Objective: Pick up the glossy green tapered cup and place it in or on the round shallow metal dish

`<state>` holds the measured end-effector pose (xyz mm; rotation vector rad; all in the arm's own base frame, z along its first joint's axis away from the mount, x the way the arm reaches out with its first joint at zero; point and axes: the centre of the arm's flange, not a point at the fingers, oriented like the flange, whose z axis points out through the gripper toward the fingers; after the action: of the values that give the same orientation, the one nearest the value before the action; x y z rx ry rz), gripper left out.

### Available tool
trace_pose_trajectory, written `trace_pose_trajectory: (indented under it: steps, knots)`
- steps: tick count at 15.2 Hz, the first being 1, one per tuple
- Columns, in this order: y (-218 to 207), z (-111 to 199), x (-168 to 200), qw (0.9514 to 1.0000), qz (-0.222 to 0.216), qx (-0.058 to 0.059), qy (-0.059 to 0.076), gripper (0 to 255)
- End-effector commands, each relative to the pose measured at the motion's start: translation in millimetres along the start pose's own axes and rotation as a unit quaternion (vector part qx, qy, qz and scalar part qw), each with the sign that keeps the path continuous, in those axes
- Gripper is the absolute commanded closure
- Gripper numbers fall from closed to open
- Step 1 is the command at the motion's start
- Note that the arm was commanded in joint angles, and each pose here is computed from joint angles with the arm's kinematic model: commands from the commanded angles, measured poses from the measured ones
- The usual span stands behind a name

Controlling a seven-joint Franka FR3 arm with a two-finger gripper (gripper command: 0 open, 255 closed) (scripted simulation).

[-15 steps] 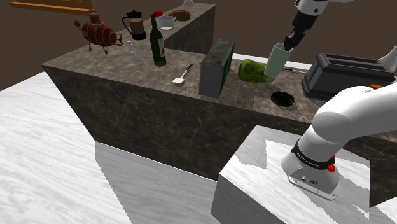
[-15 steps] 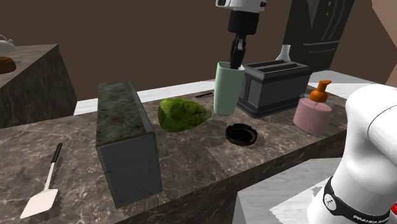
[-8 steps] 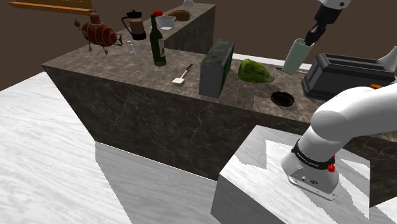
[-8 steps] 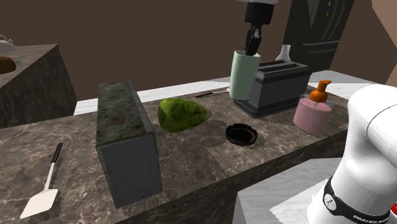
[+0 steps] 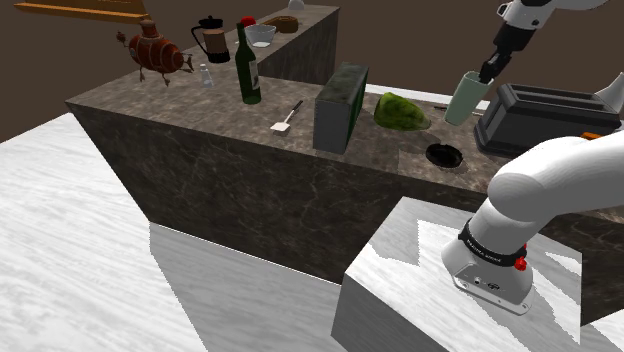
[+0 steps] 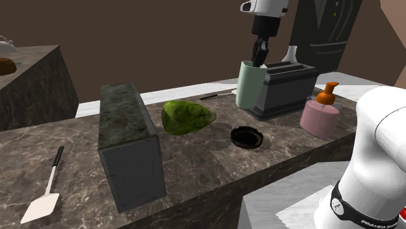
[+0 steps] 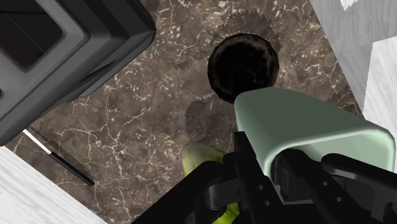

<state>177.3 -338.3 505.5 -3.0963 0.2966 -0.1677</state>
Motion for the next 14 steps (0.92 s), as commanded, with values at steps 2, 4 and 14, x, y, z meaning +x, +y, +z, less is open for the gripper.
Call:
trace_pose_trajectory:
  steps: [2, 4, 14]
  knots:
    - [-0.1, 15.8, -1.1, 1.0, 0.0, 0.0, 0.0, 255]
    - [0.3, 26.3, -2.2, 1.0, 0.0, 0.0, 0.0, 255]
    - [2.4, 81.1, -8.0, 1.0, 0.0, 0.0, 0.0, 255]
